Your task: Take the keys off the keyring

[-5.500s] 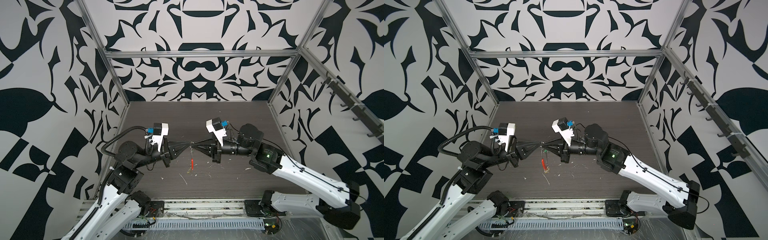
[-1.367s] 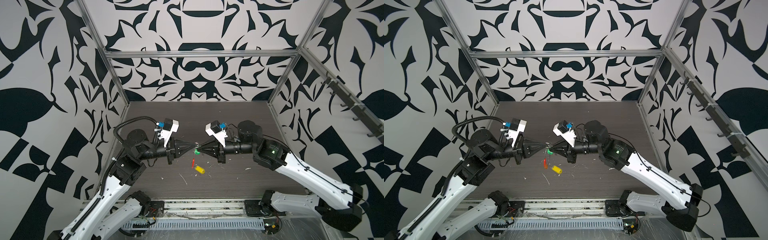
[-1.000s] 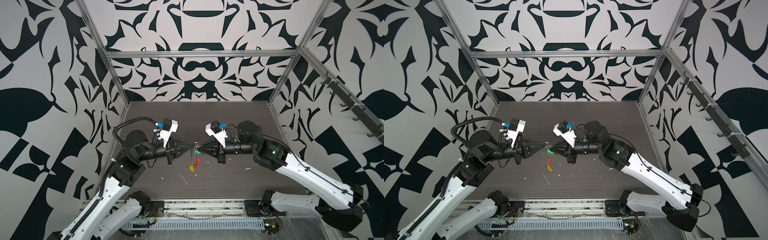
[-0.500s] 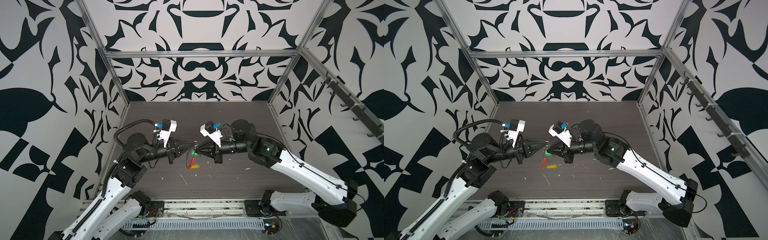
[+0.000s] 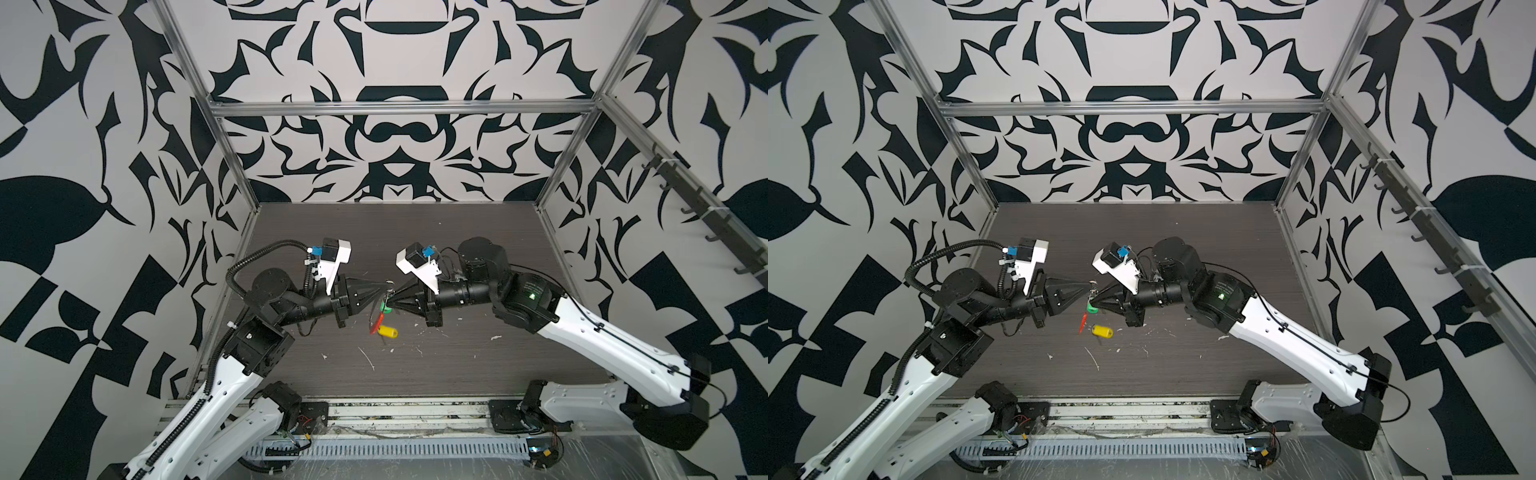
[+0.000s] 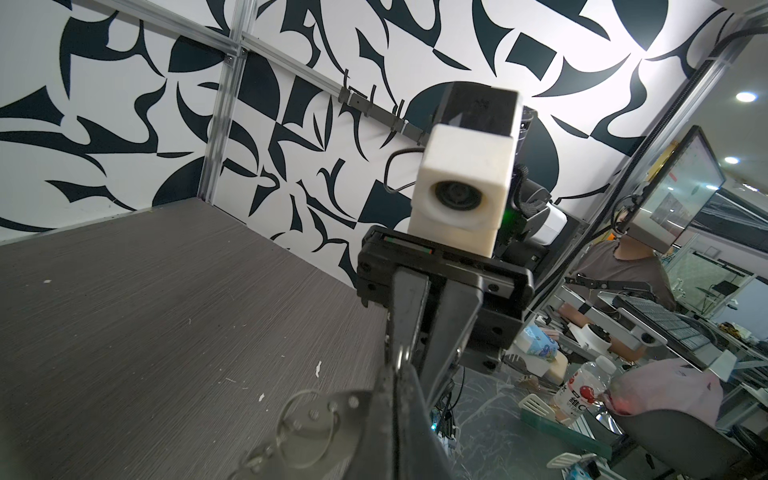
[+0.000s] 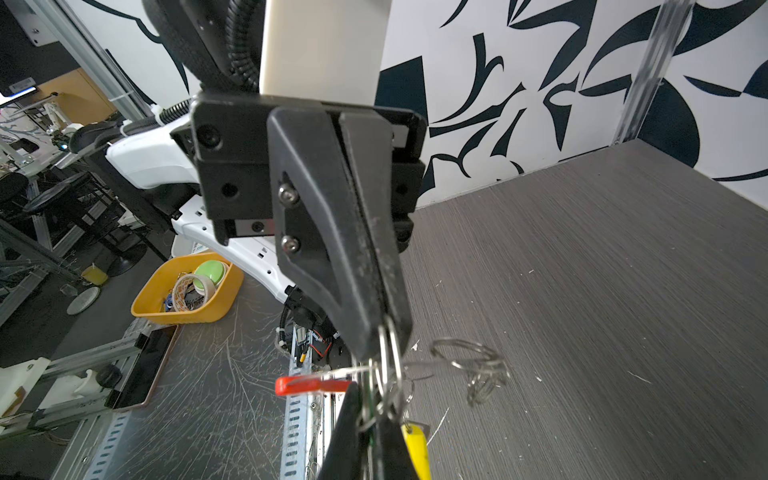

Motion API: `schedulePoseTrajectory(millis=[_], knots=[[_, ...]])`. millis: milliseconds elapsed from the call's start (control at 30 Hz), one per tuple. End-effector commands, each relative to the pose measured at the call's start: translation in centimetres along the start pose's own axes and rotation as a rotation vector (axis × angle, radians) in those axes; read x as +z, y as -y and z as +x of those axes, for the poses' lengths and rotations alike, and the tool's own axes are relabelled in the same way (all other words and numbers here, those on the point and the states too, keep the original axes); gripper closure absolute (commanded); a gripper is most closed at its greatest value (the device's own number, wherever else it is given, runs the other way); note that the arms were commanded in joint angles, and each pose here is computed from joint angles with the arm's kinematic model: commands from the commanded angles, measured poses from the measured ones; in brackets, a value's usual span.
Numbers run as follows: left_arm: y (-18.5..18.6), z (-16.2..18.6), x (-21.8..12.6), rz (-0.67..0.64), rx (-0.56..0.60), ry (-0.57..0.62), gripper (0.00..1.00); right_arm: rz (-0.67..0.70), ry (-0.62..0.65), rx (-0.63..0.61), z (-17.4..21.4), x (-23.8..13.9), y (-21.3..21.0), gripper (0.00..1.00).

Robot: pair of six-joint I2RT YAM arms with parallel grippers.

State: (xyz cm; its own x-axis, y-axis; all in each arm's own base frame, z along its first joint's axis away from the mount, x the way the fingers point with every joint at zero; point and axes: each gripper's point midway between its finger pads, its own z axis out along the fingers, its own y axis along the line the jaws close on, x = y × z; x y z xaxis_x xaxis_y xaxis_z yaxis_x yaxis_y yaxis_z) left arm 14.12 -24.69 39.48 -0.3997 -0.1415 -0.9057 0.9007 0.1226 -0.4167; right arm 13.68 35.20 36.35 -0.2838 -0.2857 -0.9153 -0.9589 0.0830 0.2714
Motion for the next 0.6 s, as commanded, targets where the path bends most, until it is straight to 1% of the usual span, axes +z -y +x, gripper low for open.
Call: schedulePoseTrajectory(millis=[0, 33, 67, 133, 200, 233, 333, 433, 567], knots=[[1.3, -1.2, -0.4, 0.024, 0.063, 0.024, 1.0, 0.008, 0.002, -0.02, -0.4, -0.7, -0.8, 1.0], [1.3, -1.1, -0.4, 0.021, 0.063, 0.017, 1.0, 0.024, 0.01, -0.025, -0.6, -1.0, -0.7, 0.93], [1.2, -1.0, -0.4, 0.018, 0.063, 0.011, 1.0, 0.043, 0.022, -0.03, -0.9, -1.4, -0.6, 0.82], [1.2, -0.9, -0.4, 0.016, 0.066, 0.012, 1.0, 0.086, 0.062, -0.052, -1.7, -2.5, -0.6, 0.68], [1.2, -1.0, -0.5, 0.016, 0.075, 0.019, 1.0, 0.118, 0.122, -0.084, -2.8, -3.8, -0.9, 0.59], [1.3, -1.0, -0.5, 0.018, 0.081, 0.026, 1.0, 0.137, 0.155, -0.1, -3.5, -4.4, -1.0, 0.57], [1.6, -1.3, -0.7, 0.021, 0.097, 0.046, 1.0, 0.164, 0.234, -0.128, -5.2, -5.6, -1.3, 0.55], [1.9, -1.5, -0.9, 0.029, 0.109, 0.06, 1.0, 0.154, 0.286, -0.119, -6.4, -5.5, -1.2, 0.54], [1.8, -1.6, -0.9, 0.027, 0.109, 0.066, 1.0, 0.038, 0.324, -0.064, -6.9, -4.6, -1.3, 0.54]])
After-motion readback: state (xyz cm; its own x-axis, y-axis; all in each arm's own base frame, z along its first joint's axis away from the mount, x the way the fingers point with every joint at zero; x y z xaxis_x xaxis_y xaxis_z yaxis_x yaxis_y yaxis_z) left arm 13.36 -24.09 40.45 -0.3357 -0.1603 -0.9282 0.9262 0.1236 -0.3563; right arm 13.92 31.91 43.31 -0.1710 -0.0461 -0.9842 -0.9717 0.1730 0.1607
